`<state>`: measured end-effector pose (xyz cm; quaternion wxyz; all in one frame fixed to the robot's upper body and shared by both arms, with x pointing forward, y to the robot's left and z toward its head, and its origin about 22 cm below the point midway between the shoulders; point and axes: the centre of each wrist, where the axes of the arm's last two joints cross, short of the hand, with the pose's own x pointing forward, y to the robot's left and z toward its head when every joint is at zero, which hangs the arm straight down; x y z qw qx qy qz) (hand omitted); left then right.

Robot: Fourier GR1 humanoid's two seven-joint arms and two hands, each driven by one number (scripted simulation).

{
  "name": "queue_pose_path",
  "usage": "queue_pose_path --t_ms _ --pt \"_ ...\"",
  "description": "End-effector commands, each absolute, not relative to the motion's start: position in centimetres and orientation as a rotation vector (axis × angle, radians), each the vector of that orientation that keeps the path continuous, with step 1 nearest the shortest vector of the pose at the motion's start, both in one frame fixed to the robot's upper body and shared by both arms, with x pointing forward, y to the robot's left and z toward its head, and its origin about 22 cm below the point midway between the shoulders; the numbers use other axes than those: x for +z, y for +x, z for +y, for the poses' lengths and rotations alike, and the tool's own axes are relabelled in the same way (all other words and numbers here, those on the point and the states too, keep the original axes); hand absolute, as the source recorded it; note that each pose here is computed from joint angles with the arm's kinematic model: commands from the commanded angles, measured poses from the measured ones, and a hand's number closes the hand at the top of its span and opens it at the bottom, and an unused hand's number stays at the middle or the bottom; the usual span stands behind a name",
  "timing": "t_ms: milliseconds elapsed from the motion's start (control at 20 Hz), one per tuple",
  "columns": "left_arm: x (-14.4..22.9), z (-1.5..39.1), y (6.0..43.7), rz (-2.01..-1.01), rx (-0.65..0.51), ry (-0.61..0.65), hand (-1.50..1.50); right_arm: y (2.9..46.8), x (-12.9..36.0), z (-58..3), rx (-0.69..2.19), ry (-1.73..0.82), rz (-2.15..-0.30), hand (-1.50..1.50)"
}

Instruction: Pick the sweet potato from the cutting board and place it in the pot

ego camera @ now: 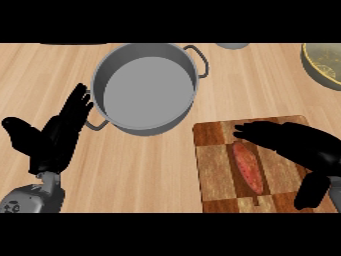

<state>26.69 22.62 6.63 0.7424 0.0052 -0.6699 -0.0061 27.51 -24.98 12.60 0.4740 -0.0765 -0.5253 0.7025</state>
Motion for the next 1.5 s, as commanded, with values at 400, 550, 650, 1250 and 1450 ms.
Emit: queue_pose_path --t_ms 400,550,650,1250,1450 --pt "5.9 22.9 27.2 -1.487 -0.015 0.004 0.0 28.5 8.1 -22.0 1.84 -0.264 -1.193 -1.5" --pt "6.0 22.4 26.7 -1.463 -0.033 -0.003 0.0 28.4 5.9 -21.3 1.847 -0.305 -1.151 -1.5" --pt "5.6 24.1 27.0 -1.464 -0.013 0.027 0.0 27.3 5.8 -22.3 1.859 -0.343 -1.123 -1.5" --pt "7.0 22.0 27.9 -1.479 -0.009 0.04 0.0 29.1 2.9 -21.0 1.873 -0.188 -1.178 1.5" --pt "7.1 23.1 26.1 -1.466 -0.007 0.017 0.0 29.2 4.7 -22.6 1.874 -0.188 -1.28 1.5"
